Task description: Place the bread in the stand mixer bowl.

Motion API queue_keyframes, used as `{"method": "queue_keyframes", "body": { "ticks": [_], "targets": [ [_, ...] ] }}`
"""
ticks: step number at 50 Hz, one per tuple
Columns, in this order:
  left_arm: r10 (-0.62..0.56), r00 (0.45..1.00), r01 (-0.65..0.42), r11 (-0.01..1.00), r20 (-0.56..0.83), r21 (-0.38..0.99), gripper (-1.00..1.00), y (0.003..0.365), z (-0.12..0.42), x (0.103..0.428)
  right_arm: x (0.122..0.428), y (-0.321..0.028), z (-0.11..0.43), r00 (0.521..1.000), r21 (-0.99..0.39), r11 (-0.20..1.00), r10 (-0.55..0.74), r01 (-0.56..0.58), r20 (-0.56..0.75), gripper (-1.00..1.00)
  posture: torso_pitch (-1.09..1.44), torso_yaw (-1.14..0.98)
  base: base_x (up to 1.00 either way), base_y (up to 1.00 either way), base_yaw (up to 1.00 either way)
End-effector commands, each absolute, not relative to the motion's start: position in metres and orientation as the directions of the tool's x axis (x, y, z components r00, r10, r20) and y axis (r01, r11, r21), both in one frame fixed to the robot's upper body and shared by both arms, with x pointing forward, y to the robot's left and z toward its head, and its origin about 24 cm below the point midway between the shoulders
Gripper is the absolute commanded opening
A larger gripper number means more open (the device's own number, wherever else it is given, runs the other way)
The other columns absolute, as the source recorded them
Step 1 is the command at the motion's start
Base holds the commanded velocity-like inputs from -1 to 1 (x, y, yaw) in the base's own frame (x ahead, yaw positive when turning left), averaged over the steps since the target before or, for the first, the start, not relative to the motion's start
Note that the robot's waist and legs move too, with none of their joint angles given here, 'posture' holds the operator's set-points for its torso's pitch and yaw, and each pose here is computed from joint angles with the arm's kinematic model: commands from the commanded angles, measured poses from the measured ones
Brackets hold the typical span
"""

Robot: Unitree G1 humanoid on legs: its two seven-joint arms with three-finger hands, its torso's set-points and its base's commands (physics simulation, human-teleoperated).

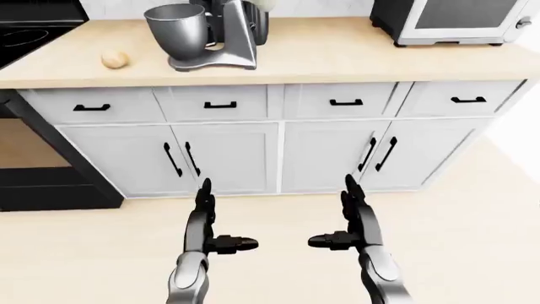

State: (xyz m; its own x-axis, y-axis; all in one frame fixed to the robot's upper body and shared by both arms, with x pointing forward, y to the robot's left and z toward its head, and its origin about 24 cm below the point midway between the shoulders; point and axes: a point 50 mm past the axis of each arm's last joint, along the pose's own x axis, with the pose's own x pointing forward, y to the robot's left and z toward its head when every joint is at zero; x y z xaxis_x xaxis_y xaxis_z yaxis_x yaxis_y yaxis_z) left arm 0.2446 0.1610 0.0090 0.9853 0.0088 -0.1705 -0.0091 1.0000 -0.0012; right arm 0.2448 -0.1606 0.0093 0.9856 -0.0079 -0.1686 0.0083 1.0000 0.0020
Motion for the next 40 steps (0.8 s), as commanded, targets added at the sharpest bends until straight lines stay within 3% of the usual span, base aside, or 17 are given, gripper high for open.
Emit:
{"method": "queue_keyframes", "body": {
  "ticks": [1,13,40],
  "targets": [
    [0.003,1.0,-0.003,1.0,0.016,0.005,1.0,0.16,0.048,0.253,0.253,-0.161,0.047,1.0,-0.019,1.0,-0.02,0.02,0.011,1.0,0.0,0.0,0.0,0.0,0.0],
    [0.001,0.999,-0.001,1.0,0.034,0.01,1.0,0.158,0.058,0.254,0.256,-0.157,0.06,0.999,-0.057,0.998,-0.028,0.03,0.038,1.0,0.0,0.0,0.0,0.0,0.0],
    [0.01,0.964,-0.027,0.998,0.265,0.06,1.0,0.164,0.181,0.258,0.269,-0.156,0.164,0.974,-0.218,0.974,-0.007,0.058,0.226,1.0,0.0,0.0,0.0,0.0,0.0]
  ]
}}
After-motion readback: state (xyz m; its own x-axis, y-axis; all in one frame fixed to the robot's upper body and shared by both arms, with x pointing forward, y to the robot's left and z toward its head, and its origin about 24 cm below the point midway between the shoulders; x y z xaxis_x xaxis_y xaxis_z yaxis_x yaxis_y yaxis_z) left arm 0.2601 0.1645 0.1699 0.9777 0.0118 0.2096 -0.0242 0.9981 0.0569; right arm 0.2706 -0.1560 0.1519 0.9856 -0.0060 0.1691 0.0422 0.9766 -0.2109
